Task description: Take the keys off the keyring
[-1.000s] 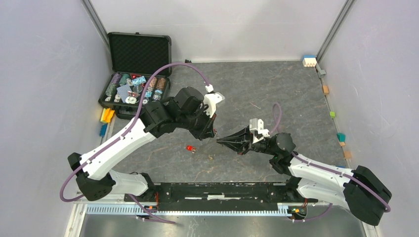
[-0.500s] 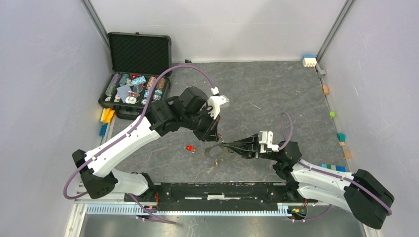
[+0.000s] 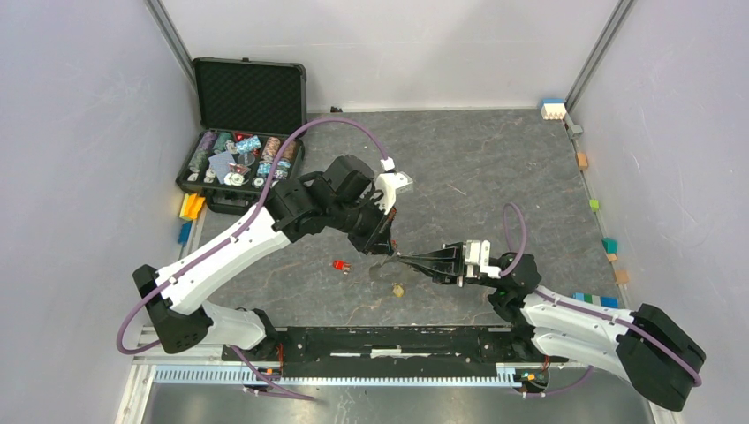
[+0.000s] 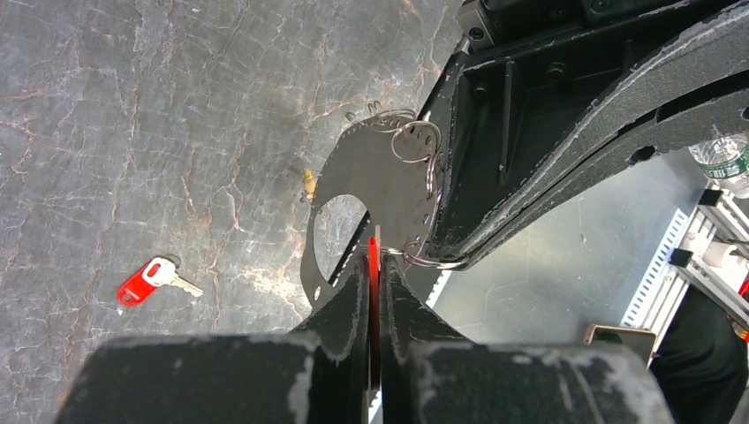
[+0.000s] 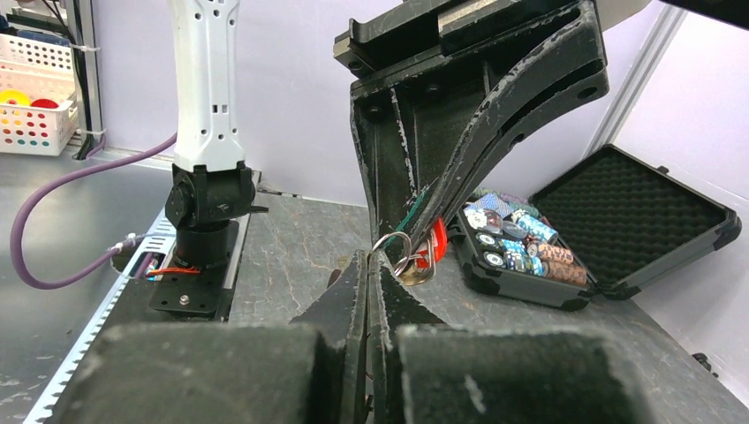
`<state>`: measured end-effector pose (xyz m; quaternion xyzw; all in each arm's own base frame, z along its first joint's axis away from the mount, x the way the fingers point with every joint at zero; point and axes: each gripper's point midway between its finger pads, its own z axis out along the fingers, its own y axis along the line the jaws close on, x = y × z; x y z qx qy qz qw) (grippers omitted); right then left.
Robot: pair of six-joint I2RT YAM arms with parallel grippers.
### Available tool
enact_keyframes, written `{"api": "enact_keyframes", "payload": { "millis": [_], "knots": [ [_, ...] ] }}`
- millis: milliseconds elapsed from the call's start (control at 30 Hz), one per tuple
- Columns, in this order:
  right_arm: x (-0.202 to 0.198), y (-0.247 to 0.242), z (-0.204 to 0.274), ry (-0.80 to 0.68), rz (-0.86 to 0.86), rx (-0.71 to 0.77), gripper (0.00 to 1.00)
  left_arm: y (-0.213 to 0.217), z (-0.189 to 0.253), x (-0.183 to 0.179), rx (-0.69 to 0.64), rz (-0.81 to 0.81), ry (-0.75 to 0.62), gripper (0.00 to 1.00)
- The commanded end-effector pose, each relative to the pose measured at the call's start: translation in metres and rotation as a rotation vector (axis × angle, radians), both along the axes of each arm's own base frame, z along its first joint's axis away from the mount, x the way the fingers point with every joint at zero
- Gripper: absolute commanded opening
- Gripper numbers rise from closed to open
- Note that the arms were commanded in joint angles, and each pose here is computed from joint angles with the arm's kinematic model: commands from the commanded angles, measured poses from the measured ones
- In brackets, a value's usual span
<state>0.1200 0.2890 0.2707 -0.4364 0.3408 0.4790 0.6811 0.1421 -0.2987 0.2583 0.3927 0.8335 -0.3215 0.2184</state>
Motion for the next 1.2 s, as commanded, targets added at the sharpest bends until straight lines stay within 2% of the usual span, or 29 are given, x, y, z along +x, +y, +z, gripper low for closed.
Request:
{"api": "enact_keyframes", "payload": {
  "millis": [0, 400, 533, 567, 633, 800, 967, 1167],
  "knots": [
    [-0.018, -0.009, 0.03, -0.125, 0.035, 0.09, 0.0, 0.005, 0.007, 0.014, -0.005, 0.038, -0.072, 0.02],
    [-0.02, -0.015, 0.017, -0.106, 0.015, 0.06, 0.0, 0.009, 0.009, 0.02, 0.01, 0.069, -0.099, 0.02],
    [-0.016, -0.014, 0.008, -0.082, 0.001, 0.032, 0.05, 0.009, 0.014, 0.022, 0.005, 0.079, -0.115, 0.02],
    [-0.016, -0.014, 0.006, -0.078, 0.0, 0.024, 0.08, 0.01, 0.014, 0.023, 0.006, 0.081, -0.117, 0.02],
    [-0.016, -0.014, 0.002, -0.066, 0.0, 0.011, 0.19, 0.011, 0.016, 0.024, 0.004, 0.086, -0.124, 0.02],
    [-0.012, -0.013, -0.007, -0.07, -0.019, -0.021, 0.31, 0.014, 0.016, 0.023, 0.008, 0.093, -0.128, 0.02],
    [-0.007, -0.012, -0.013, -0.055, -0.036, -0.048, 0.35, 0.013, 0.018, 0.023, 0.004, 0.095, -0.129, 0.02],
    [0.002, -0.009, -0.018, -0.011, -0.067, -0.069, 0.34, 0.013, 0.018, 0.023, 0.005, 0.092, -0.127, 0.02]
  ]
}}
